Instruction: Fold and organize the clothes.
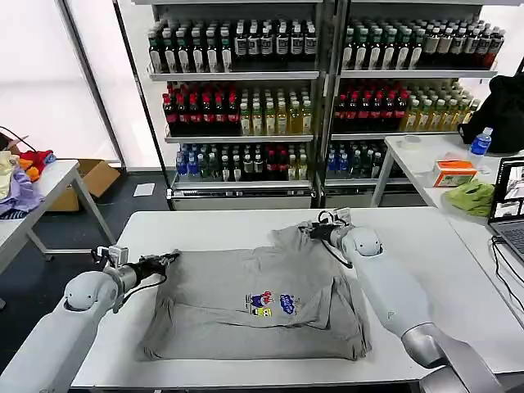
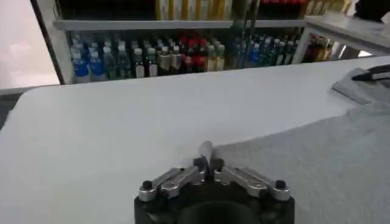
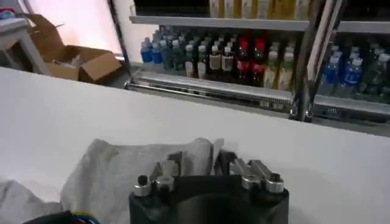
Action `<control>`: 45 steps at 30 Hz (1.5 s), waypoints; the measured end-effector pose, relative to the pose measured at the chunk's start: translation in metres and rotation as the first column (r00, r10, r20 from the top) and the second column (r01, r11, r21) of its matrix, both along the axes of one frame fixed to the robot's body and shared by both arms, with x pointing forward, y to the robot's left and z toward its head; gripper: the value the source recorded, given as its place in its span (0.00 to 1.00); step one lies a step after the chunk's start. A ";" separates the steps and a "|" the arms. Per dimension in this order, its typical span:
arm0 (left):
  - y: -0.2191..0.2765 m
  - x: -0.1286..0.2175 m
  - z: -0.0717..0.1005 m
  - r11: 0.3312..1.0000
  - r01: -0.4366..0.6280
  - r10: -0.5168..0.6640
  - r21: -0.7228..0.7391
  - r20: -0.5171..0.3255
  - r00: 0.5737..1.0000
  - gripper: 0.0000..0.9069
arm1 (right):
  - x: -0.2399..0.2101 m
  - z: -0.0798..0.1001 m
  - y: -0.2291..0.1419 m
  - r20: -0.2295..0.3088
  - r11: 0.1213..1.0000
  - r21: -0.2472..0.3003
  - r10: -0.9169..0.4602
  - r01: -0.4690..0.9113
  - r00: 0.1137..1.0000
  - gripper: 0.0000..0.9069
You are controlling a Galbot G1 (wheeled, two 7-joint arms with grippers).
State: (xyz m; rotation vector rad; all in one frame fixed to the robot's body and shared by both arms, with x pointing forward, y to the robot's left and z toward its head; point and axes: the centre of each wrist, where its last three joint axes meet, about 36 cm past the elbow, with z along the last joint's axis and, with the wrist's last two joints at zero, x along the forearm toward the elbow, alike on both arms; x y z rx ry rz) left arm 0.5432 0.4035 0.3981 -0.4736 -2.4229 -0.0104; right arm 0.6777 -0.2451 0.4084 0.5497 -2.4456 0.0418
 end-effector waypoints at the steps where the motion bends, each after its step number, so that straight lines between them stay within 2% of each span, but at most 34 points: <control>1: -0.001 0.001 0.000 1.000 0.000 0.000 -0.001 0.002 1.000 0.03 | -0.001 0.000 -0.001 -0.001 1.000 0.005 -0.004 0.004 1.000 0.00; 8: -0.003 0.004 0.005 1.000 -0.007 0.007 -0.018 0.022 1.000 0.03 | -0.006 0.011 -0.006 0.005 0.998 0.060 -0.036 0.035 0.999 0.00; 23: -0.002 -0.009 0.029 0.998 -0.037 0.042 -0.048 0.095 0.995 0.03 | -0.045 0.055 -0.012 0.128 0.978 0.204 -0.073 0.046 0.989 0.00; 33: 0.000 -0.043 0.049 0.998 -0.044 0.049 -0.039 0.154 0.987 0.03 | -0.121 0.065 -0.024 0.193 0.961 0.270 -0.113 0.058 0.975 0.00; 45: -0.005 -0.104 0.061 0.999 -0.043 0.039 0.018 0.158 0.987 0.03 | -0.243 0.062 -0.041 0.205 0.948 0.298 -0.180 0.114 0.962 0.00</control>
